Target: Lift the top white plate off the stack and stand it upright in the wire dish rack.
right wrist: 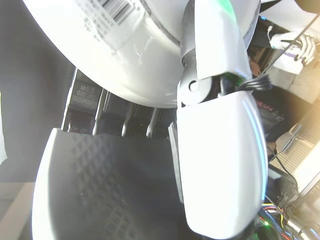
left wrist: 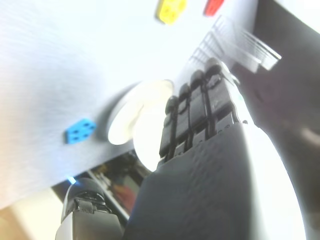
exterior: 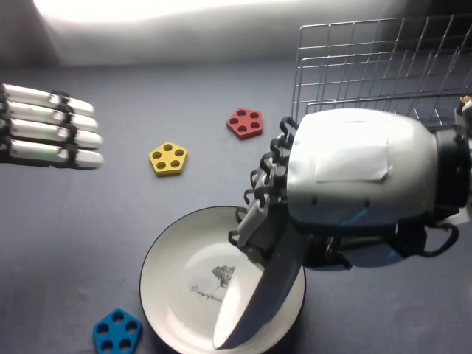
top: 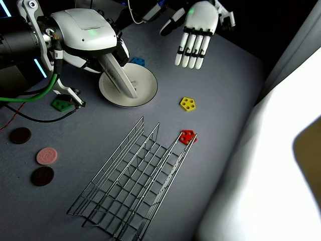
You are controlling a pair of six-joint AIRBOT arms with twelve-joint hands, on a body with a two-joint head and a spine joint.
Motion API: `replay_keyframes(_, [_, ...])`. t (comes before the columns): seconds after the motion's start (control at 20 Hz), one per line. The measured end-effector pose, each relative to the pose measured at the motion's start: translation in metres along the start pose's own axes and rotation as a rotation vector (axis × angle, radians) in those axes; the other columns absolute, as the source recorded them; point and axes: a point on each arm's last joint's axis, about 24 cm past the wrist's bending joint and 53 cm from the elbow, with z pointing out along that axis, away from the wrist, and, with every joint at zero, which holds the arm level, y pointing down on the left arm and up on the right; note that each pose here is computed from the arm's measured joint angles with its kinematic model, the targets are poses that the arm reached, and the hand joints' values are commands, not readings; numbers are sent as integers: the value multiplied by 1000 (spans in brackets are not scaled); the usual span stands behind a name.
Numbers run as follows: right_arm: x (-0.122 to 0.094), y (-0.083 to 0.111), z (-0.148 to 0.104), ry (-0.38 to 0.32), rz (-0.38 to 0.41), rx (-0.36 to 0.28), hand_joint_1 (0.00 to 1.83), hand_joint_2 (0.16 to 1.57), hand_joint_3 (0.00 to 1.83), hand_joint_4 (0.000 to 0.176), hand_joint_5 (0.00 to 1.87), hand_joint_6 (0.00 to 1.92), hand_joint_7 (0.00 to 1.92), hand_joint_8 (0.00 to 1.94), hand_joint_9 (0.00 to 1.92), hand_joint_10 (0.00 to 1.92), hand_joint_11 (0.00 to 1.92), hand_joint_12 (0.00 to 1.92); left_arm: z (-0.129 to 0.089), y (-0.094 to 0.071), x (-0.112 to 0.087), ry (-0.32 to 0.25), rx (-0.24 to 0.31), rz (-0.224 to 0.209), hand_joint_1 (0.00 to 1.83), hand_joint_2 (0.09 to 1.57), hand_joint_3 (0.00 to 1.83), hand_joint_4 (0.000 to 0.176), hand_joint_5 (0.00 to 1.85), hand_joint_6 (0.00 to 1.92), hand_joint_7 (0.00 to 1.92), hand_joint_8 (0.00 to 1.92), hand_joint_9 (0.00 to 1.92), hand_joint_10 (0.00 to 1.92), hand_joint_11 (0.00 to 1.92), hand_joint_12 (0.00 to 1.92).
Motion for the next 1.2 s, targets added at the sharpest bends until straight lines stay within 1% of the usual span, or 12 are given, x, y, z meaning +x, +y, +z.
replay_keyframes(0.05, [-5, 1, 0, -15, 15, -4, 1495, 1055, 0, 0, 977, 962, 1103, 529, 1108, 722, 962, 1371, -4, 0, 2, 17, -2, 28, 23, 901, 2, 0, 82, 0, 85, 0, 78, 0, 101, 3])
replay_keyframes(0.2, [-18, -1, -3, -49, 56, -4, 1497, 1044, 0, 0, 1010, 918, 1156, 432, 1148, 650, 956, 1369, -14, 0, 8, 59, 0, 150, 26, 906, 2, 0, 83, 5, 80, 5, 71, 5, 84, 4])
replay_keyframes(0.35, [-24, -4, -6, -66, 90, -6, 1500, 1028, 0, 0, 1035, 847, 1222, 319, 1207, 563, 980, 1334, -26, 14, 2, 65, -64, 235, 27, 896, 0, 0, 89, 4, 93, 6, 85, 7, 103, 12])
replay_keyframes(0.45, [-32, -8, -8, -96, 123, -4, 1502, 1019, 2, 0, 1063, 763, 1227, 345, 1239, 519, 976, 1338, -30, 19, 3, 78, -89, 274, 54, 893, 0, 0, 100, 6, 113, 10, 101, 10, 106, 13])
replay_keyframes(0.5, [-39, -10, -10, -119, 143, -7, 1500, 1028, 1, 0, 1043, 842, 1200, 354, 1198, 573, 984, 1322, -32, 21, 3, 86, -95, 294, 46, 894, 0, 0, 90, 1, 101, 4, 99, 7, 97, 9])
replay_keyframes(0.65, [-60, -18, -17, -193, 214, -9, 1499, 1036, 0, 0, 1011, 894, 1178, 397, 1193, 587, 960, 1357, -39, 24, 1, 91, -111, 316, 36, 900, 1, 0, 71, 0, 78, 0, 73, 0, 81, 2])
replay_keyframes(0.8, [-72, -27, -21, -236, 267, 1, 1500, 1029, 1, 0, 1039, 832, 1176, 398, 1230, 544, 966, 1352, -42, 26, -1, 92, -122, 319, 34, 899, 1, 0, 81, 4, 91, 7, 84, 5, 94, 7])
replay_keyframes(0.85, [-76, -31, -24, -252, 289, 7, 1499, 1035, 0, 0, 1030, 860, 1130, 481, 1210, 561, 971, 1349, -42, 26, 0, 93, -123, 320, 24, 903, 2, 0, 69, 0, 82, 1, 79, 2, 85, 3])
replay_keyframes(1.0, [-88, -42, -30, -295, 351, 18, 1503, 1020, 0, 0, 1023, 823, 1203, 385, 1291, 416, 1002, 1306, -42, 27, -1, 95, -126, 329, 14, 901, 1, 0, 78, 4, 88, 3, 79, 1, 93, 6])
replay_keyframes(1.05, [-90, -44, -31, -303, 363, 19, 1503, 1020, 0, 0, 1023, 823, 1203, 385, 1291, 416, 1002, 1306, -43, 27, -1, 95, -128, 332, 14, 901, 1, 0, 78, 4, 88, 3, 79, 1, 93, 6])
replay_keyframes(1.1, [-94, -47, -33, -317, 381, 22, 1504, 1012, 0, 0, 1042, 777, 1272, 266, 1313, 373, 1016, 1295, -44, 28, -1, 97, -131, 333, 28, 901, 0, 0, 83, 5, 95, 4, 94, 6, 109, 13])
replay_keyframes(1.2, [-100, -51, -36, -339, 401, 25, 1503, 1012, 0, 0, 1037, 780, 1283, 220, 1302, 406, 1030, 1283, -45, 28, -1, 98, -131, 333, 9, 904, 2, 0, 73, 5, 81, 4, 85, 3, 100, 8])
